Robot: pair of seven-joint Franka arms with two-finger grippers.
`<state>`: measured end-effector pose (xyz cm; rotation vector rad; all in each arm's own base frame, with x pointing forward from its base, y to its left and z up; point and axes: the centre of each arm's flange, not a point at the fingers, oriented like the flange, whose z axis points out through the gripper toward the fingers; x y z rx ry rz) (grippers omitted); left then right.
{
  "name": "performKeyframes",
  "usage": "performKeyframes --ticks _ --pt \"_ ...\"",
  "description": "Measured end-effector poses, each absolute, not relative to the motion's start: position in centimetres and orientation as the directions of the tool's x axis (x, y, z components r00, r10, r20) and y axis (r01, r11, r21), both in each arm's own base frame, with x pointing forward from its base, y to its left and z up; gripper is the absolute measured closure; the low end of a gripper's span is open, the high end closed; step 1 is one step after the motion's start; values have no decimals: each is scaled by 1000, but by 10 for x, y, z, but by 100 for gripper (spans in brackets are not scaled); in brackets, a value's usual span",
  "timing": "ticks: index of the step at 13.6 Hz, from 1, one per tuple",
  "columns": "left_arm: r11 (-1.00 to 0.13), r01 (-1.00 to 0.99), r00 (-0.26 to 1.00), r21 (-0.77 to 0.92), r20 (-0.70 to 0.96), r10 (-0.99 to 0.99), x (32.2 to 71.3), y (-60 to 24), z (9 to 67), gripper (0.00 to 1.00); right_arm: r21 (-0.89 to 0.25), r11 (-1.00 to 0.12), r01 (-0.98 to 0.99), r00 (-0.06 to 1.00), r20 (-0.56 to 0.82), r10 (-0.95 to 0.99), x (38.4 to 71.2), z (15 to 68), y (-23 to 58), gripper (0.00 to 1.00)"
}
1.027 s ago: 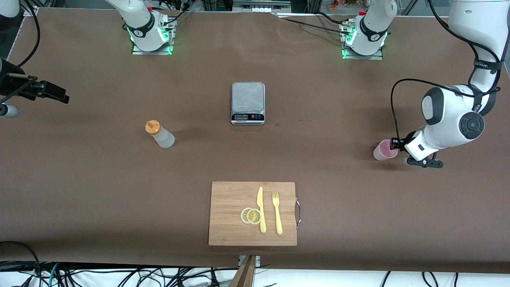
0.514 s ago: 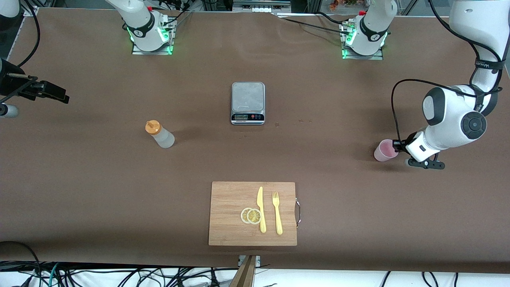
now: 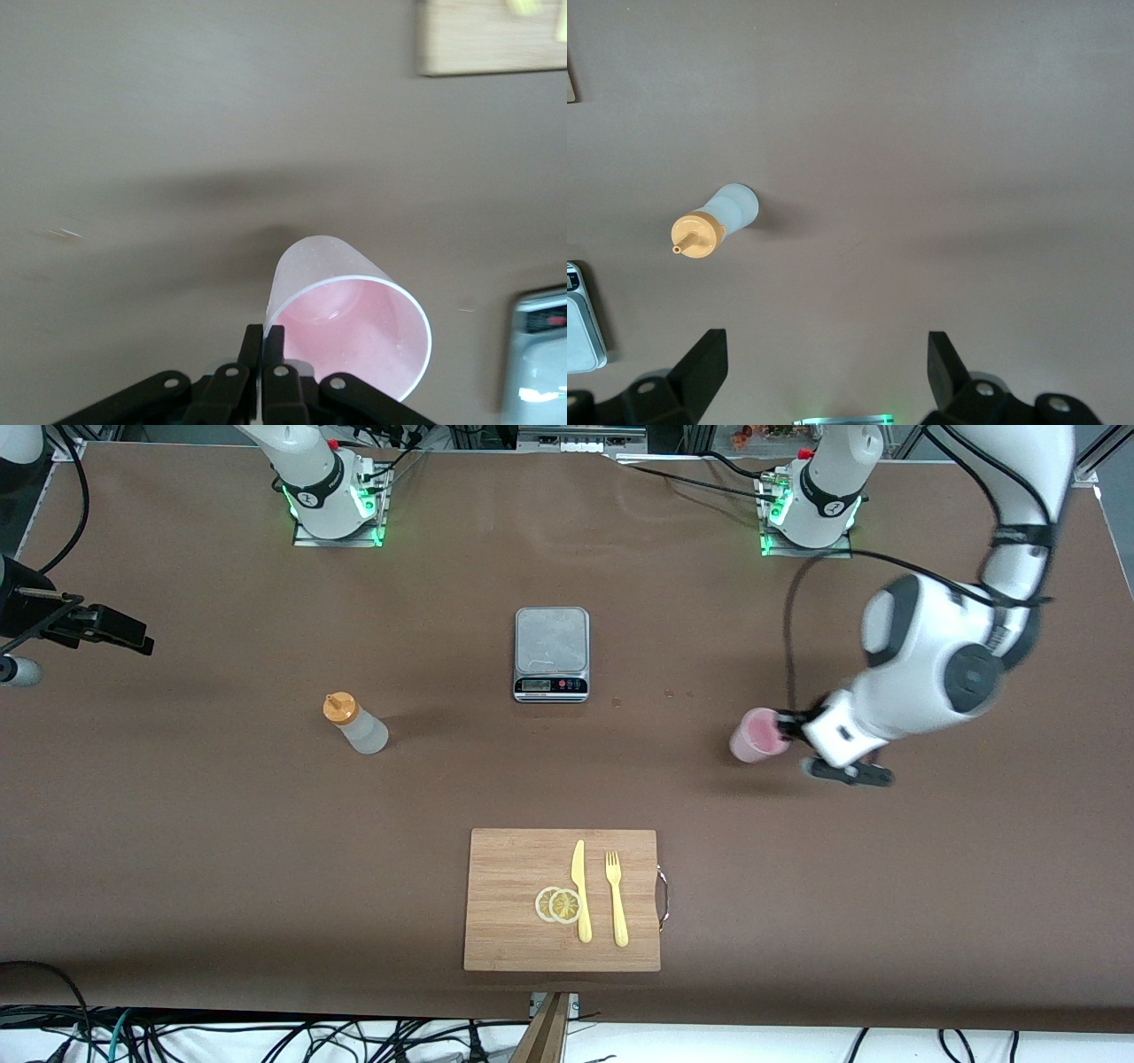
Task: Add sauce to pink cup with both arms
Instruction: 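Carry the pink cup with the left gripper onto the scale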
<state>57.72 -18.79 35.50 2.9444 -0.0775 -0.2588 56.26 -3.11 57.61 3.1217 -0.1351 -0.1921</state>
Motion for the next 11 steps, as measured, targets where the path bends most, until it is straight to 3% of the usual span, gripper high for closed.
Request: performKeyframes --ticks 4,11 --pt "-982 -32 973 186 -218 -73 517 -316 360 97 16 -996 -85 989 -122 -87 563 576 -31 0" --pt "-986 24 973 165 -231 -15 443 -434 317 97 16 -996 -85 989 -122 -87 563 576 -31 0"
